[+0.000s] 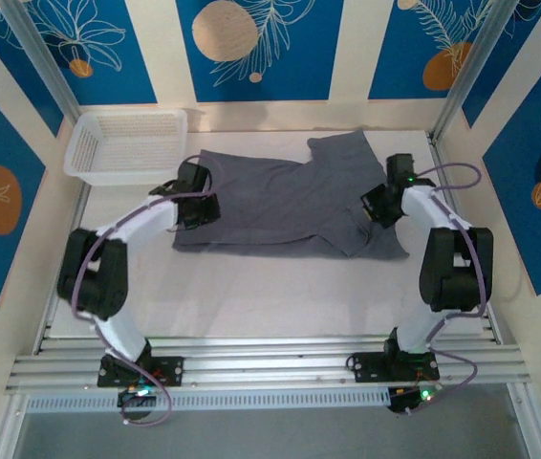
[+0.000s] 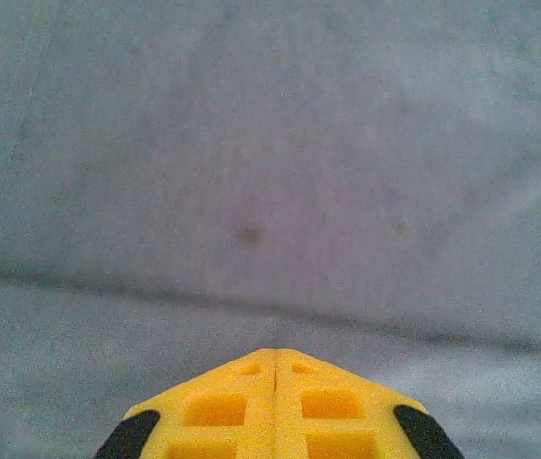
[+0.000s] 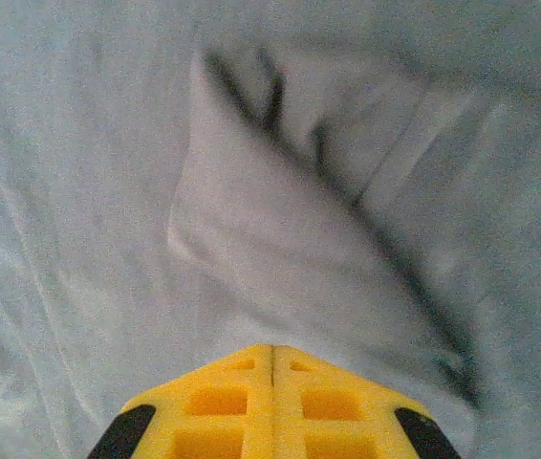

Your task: Fold the inside-out t-shirt

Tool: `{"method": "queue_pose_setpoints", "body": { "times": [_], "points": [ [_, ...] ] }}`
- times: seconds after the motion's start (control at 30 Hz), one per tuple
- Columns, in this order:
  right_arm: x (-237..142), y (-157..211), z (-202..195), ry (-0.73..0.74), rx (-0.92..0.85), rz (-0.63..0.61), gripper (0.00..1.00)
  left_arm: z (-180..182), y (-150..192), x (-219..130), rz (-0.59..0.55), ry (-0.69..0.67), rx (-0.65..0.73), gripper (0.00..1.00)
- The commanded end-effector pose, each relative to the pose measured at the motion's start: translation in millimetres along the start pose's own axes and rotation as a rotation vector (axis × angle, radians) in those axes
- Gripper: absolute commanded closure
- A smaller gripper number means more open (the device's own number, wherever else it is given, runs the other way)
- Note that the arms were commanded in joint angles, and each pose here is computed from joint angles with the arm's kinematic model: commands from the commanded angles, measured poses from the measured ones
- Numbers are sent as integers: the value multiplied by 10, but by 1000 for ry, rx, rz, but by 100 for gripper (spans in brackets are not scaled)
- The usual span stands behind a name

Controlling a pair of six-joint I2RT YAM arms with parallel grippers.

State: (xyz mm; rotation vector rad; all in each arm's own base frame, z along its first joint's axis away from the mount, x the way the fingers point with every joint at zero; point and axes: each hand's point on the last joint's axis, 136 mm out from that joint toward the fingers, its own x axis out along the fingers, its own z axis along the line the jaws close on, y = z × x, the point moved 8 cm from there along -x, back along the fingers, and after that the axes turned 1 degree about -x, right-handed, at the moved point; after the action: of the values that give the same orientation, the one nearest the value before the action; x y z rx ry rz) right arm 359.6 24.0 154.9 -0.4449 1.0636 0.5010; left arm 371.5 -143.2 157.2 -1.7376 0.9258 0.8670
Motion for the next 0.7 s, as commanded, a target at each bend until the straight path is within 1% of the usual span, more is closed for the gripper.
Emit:
{"method": "queue_pose_setpoints", "body": {
  "times": [0.0, 0.07, 0.17, 0.23, 0.3, 0.43, 0.5, 0.6, 0.67],
  "points": [
    [269, 365, 17, 30, -88, 55, 100, 33, -59, 260, 27, -94, 10, 100],
    [401, 490, -32, 73, -105, 75, 100, 73, -6, 436, 59, -119, 6, 100],
    [527, 622, -150, 124, -103, 124, 100, 209, 180, 612, 119, -165, -11, 100],
    [538, 686, -248, 162, -116, 133, 100, 305, 356, 650, 152, -170, -19, 100],
    [471, 745, -326, 213, -161, 118, 99, 419, 571, 625, 179, -165, -35, 100],
    [344, 920, -500, 280, -245, 147, 97, 660, 1054, 457, 219, -165, -84, 100],
    [296, 1006, -684, 318, -258, 167, 96, 790, 1289, 293, 220, -178, -112, 100],
    [186, 1126, -958, 356, -250, 179, 94, 936, 1542, -14, 184, -183, -155, 100],
    [105, 1203, -1110, 361, -236, 181, 93, 969, 1659, -224, 140, -168, -172, 100]
  ]
}}
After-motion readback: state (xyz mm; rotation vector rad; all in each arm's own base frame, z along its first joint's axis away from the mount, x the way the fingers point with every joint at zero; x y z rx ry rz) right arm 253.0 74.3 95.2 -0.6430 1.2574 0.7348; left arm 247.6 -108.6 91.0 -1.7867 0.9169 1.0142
